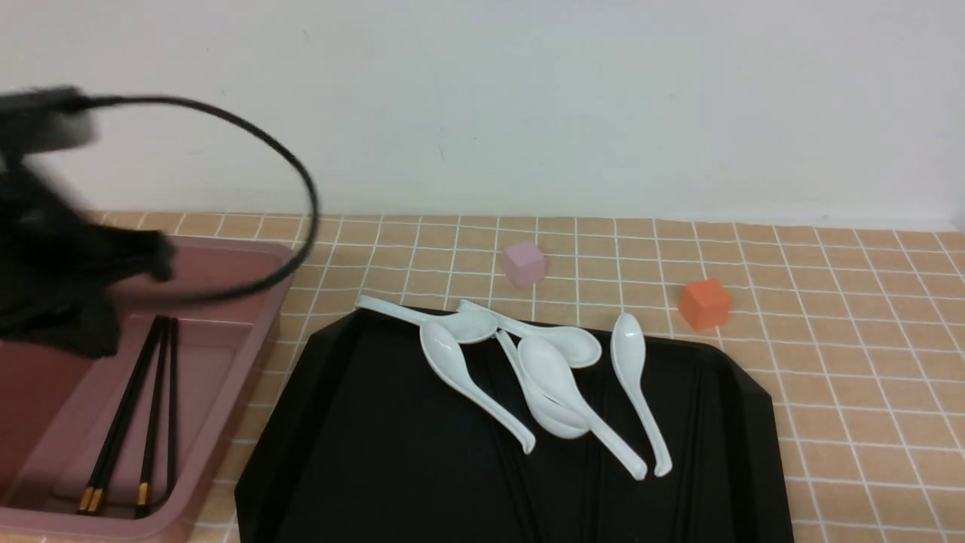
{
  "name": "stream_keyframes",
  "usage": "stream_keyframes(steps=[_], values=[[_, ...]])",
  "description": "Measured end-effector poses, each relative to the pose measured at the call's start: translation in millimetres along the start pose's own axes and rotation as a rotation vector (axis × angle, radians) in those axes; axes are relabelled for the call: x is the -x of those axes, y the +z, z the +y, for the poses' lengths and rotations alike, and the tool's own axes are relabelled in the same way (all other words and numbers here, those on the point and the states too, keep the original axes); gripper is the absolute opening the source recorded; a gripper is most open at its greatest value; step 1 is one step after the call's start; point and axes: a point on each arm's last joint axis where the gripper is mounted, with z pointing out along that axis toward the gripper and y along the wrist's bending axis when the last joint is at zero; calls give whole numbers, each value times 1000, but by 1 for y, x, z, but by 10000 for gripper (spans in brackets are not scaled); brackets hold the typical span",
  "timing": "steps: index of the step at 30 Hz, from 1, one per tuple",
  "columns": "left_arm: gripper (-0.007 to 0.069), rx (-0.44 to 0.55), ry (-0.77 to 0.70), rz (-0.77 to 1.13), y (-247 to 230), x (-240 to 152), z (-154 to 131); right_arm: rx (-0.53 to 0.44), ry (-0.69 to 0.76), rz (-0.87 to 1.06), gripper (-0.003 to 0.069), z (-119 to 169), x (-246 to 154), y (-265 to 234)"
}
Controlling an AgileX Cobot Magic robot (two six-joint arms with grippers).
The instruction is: On brown tablecloth take chopsticks from black tray and put them in box.
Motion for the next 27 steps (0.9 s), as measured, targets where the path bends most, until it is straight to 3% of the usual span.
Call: stream_keyframes(steps=[5,6,10,17,20,27], values=[[-13,-136,-16,-243,-34,-64,12,0,0,0,240,0,0,0],[-13,-199,-25,-318,-42,-83,15,0,0,0,240,0,0,0],[-13,-332,-83,-556,-43,-131,26,0,0,0,240,0,0,0],[-13,-482,-121,-991,-38,-191,48,0,0,0,240,0,0,0],[-13,-519,-152,-1051,-32,-200,52,0,0,0,240,0,0,0],[-13,-520,-198,-979,-20,-193,49,0,0,0,240,0,0,0]])
